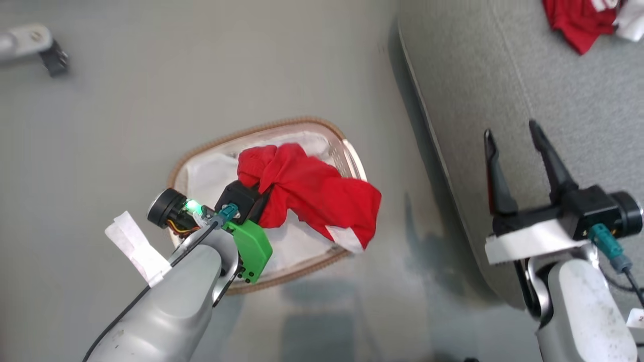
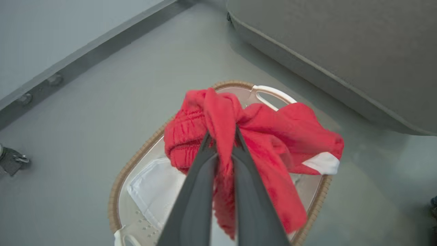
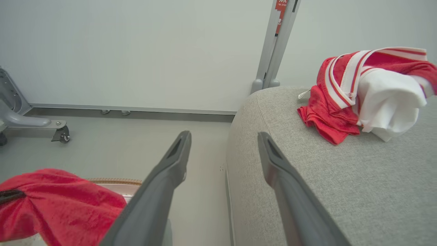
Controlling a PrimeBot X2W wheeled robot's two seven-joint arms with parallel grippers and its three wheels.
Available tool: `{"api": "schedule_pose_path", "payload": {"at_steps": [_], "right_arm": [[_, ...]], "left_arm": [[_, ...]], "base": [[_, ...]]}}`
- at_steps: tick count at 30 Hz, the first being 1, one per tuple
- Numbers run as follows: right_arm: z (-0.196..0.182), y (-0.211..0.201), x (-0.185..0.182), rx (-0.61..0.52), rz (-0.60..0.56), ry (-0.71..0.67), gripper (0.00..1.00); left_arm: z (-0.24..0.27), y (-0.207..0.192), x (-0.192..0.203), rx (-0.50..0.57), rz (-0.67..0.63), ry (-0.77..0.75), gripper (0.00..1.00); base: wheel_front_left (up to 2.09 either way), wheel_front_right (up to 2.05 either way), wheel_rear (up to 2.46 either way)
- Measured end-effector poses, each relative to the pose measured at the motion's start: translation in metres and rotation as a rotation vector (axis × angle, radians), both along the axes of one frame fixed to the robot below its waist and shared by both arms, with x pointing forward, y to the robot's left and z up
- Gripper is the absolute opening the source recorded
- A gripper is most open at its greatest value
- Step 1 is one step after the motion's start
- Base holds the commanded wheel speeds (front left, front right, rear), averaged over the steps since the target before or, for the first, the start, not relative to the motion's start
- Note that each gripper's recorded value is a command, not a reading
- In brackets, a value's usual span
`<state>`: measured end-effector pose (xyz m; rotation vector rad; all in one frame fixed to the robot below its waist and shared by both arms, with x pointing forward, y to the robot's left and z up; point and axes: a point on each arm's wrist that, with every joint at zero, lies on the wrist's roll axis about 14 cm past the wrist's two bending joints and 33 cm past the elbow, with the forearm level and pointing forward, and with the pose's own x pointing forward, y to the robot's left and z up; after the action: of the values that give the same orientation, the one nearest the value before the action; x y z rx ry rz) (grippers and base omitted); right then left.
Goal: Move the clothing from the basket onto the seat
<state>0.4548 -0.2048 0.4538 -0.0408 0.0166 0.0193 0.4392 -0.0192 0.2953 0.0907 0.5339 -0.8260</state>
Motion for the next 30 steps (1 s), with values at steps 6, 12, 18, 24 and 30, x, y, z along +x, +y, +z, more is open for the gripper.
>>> {"api": "schedule_pose_path", "payload": {"at_steps": [6,12,18,24,30], "right_arm": [[0.016,0.008,-0.028,0.024,0.013,-0.01,1.0],[0.045,0.019,-0.045,0.034,0.042,-0.077,1.0],[0.079,0.044,-0.054,0.047,0.116,-0.166,1.0],[0.122,0.086,-0.055,0.078,0.245,-0.275,1.0],[0.156,0.137,-0.057,0.084,0.407,-0.353,1.0]], "left_arm": [[0.088,0.0,0.021,-0.035,-0.025,-0.216,0.0],[0.175,-0.002,0.027,-0.04,-0.06,-0.4,0.0],[0.26,-0.002,0.024,-0.029,-0.079,-0.571,0.0],[0.336,-0.001,0.018,-0.038,-0.071,-0.725,0.0],[0.364,-0.006,0.004,-0.052,-0.076,-0.761,0.0]], "base": [[0.0,0.0,0.0],[0.0,0.0,0.0],[0.0,0.0,0.0],[0.0,0.0,0.0],[0.0,0.0,0.0]]}}
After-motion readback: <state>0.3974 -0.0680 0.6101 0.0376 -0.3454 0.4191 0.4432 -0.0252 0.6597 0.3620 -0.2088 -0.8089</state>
